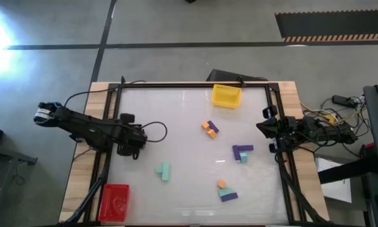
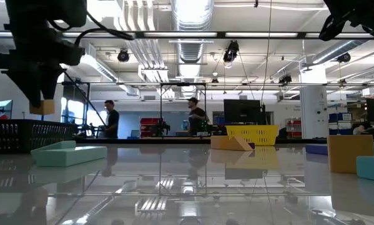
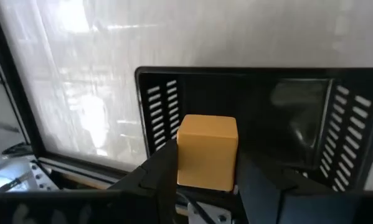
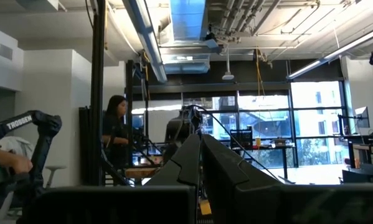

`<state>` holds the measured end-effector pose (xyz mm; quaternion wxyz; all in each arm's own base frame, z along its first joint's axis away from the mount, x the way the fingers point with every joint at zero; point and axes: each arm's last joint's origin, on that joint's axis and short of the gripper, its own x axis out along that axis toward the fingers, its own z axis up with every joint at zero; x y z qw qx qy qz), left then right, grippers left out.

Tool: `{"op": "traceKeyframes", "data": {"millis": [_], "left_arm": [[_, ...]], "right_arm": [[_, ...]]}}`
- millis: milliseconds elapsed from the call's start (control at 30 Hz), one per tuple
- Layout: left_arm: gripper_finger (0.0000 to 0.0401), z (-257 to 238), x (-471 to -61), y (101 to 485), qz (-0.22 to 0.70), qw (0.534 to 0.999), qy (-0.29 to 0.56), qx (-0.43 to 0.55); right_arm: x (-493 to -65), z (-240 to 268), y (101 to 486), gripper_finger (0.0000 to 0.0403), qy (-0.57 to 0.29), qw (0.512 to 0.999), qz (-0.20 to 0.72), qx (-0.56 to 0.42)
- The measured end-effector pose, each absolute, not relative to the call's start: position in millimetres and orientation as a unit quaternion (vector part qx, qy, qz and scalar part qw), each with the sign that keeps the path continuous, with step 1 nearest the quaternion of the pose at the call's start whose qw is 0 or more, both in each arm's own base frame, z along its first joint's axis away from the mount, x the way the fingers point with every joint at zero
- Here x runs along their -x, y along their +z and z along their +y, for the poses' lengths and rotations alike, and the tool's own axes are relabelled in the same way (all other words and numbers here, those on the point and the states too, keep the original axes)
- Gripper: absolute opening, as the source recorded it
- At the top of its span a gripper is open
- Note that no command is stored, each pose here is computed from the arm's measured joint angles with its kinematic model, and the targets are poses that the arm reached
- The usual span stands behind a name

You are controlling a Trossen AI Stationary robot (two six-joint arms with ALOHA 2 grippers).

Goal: Sort & place blocks by color
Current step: Put the yellow block into the black bin, then put the purple block into the yellow bin

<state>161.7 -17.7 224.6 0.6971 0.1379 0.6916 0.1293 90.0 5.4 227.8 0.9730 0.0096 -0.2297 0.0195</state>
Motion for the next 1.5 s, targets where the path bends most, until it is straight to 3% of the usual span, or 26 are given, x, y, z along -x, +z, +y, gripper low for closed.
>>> {"op": "traceKeyframes", "data": {"millis": [367, 733, 1033, 1167, 1300, 1500], "left_arm": [[0.0125, -13.1, -165.3, 215.1, 0.701, 0.687, 0.142, -0.13], [0.0171, -13.5, -172.2, 205.9, 0.719, 0.663, 0.15, -0.142], [0.0173, -14.6, -178.8, 222.3, 0.714, 0.67, 0.149, -0.142], [0.0173, -15.7, -193.0, 243.3, 0.664, 0.716, 0.184, -0.117], [0.0173, -17.9, -213.9, 258.3, 0.563, 0.793, 0.22, -0.071], [0.0173, -24.7, -248.5, 266.3, 0.407, 0.892, 0.17, -0.097]], "right_arm": [[-90.1, 5.4, 227.6, 0.0009, 0.019, 0.973, -0.229, -0.009], [-90.1, 5.4, 227.5, 0.0009, 0.019, 0.973, -0.228, -0.01], [-90.6, 5.5, 226.6, 0.0009, 0.02, 0.975, -0.223, -0.011], [-90.6, 5.5, 226.6, 0.0009, 0.02, 0.975, -0.223, -0.01], [-91.5, 5.5, 225.6, 0.0009, 0.021, 0.976, -0.217, -0.014], [-95.2, 3.7, 228.4, 0.0009, -0.01, 0.972, -0.229, -0.042]]}}
